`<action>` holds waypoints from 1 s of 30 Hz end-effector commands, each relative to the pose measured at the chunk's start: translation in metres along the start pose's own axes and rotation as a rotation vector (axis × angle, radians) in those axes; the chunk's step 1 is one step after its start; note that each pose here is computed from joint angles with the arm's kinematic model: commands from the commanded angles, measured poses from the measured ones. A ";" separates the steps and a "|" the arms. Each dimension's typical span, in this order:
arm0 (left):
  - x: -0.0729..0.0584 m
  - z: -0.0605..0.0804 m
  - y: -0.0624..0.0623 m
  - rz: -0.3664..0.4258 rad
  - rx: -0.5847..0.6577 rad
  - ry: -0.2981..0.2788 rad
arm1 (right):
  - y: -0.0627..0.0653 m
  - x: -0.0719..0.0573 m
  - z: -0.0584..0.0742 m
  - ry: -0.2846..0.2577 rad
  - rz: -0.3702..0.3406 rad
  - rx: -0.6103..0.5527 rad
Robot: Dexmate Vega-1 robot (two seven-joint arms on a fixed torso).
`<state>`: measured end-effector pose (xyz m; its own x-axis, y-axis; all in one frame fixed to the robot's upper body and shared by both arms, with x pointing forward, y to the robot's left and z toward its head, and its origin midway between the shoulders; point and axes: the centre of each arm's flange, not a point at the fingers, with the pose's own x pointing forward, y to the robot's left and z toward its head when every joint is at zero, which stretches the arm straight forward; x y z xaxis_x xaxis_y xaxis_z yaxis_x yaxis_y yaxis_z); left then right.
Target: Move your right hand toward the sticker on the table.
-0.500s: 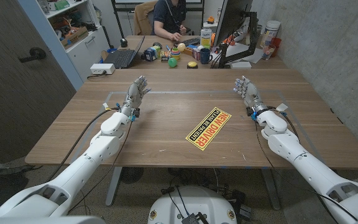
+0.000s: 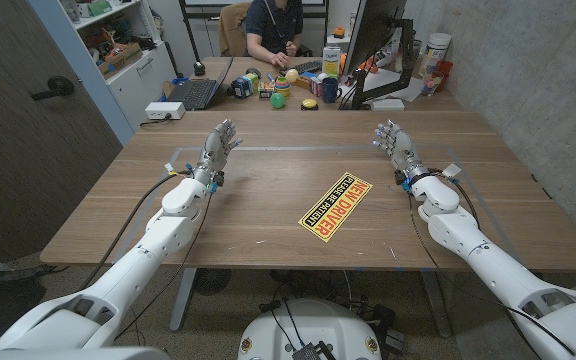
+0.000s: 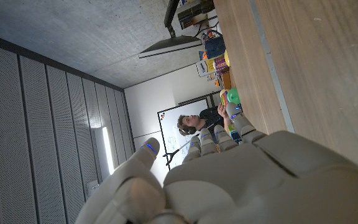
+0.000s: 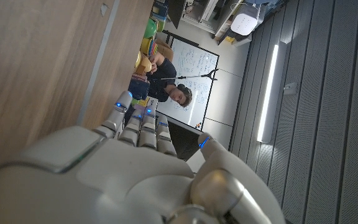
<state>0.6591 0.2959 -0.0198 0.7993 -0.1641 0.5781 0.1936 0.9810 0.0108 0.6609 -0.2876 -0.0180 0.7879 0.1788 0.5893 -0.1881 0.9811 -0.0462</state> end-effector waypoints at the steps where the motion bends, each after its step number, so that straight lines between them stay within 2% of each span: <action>1: 0.001 0.001 0.000 -0.004 0.002 0.000 | 0.012 -0.008 0.014 -0.057 0.039 -0.079; 13: 0.002 0.002 -0.001 -0.010 0.005 0.002 | 0.031 -0.021 0.036 -0.116 0.150 -0.209; 16: 0.002 0.003 -0.001 -0.012 0.006 0.000 | 0.035 -0.025 0.041 -0.133 0.167 -0.273; 24: 0.004 0.004 -0.002 -0.016 0.012 -0.002 | 0.044 -0.034 0.057 -0.204 0.154 -0.505; 30: 0.004 0.006 -0.003 -0.015 0.017 -0.002 | 0.047 -0.041 0.067 -0.244 0.113 -0.674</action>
<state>0.6594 0.2944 -0.0160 0.7965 -0.1762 0.5784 0.1983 0.9798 0.0254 0.6073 -0.2590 0.0005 0.6673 0.3290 0.6682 -0.0179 0.9039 -0.4273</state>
